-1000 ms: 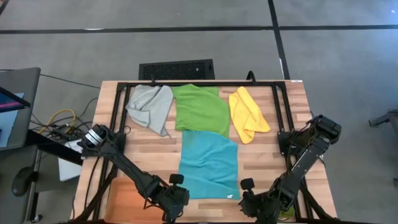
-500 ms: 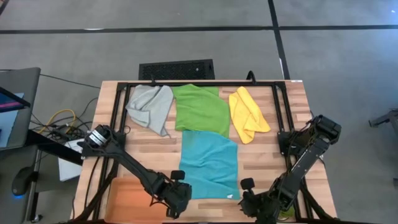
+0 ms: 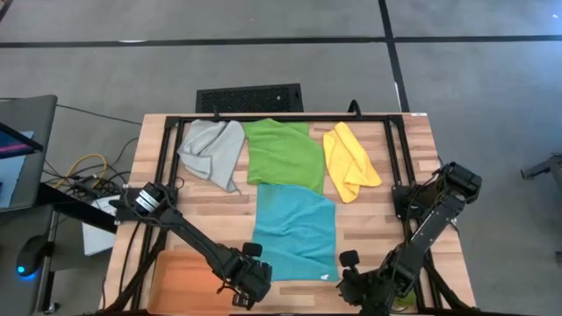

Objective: Fold microfiber towels
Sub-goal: Fold the blue microfiber towel

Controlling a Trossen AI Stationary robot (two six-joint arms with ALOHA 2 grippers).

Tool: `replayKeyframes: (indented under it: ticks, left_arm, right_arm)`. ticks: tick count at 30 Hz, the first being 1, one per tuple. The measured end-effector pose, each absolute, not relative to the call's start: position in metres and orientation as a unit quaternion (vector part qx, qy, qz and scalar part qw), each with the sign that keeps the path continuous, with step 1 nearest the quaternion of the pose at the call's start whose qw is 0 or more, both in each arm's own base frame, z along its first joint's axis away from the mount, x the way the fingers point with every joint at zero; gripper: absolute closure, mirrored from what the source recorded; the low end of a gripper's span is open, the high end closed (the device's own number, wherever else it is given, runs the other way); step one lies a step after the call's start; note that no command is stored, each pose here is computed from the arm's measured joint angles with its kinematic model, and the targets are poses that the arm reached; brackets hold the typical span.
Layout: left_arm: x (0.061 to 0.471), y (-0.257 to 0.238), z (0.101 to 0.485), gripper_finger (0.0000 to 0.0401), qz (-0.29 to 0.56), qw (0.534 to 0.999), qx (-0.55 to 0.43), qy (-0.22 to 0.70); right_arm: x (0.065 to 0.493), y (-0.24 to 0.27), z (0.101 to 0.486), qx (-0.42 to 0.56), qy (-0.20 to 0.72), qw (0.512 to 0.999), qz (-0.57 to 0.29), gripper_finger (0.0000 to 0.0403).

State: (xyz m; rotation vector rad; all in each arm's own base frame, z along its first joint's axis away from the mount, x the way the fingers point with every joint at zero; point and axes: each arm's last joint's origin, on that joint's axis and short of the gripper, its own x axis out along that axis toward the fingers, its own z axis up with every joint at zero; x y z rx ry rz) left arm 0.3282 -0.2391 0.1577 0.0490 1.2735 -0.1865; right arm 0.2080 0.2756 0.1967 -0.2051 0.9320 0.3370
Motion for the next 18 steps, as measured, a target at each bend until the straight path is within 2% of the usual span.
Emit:
replayKeyframes:
  ticks: [14, 18]
  left_arm:
    - [0.3257, -0.2366, 0.1532, 0.0292, -0.065, 0.802, 0.033, 0.593]
    - [0.3255, -0.2368, 0.1532, 0.0311, -0.070, 0.799, 0.029, 0.596]
  right_arm:
    - [0.2073, 0.2765, 0.1969, -0.098, 0.445, 0.875, 0.163, 0.0282]
    - [0.2073, 0.2765, 0.1969, -0.098, 0.445, 0.875, 0.163, 0.0282]
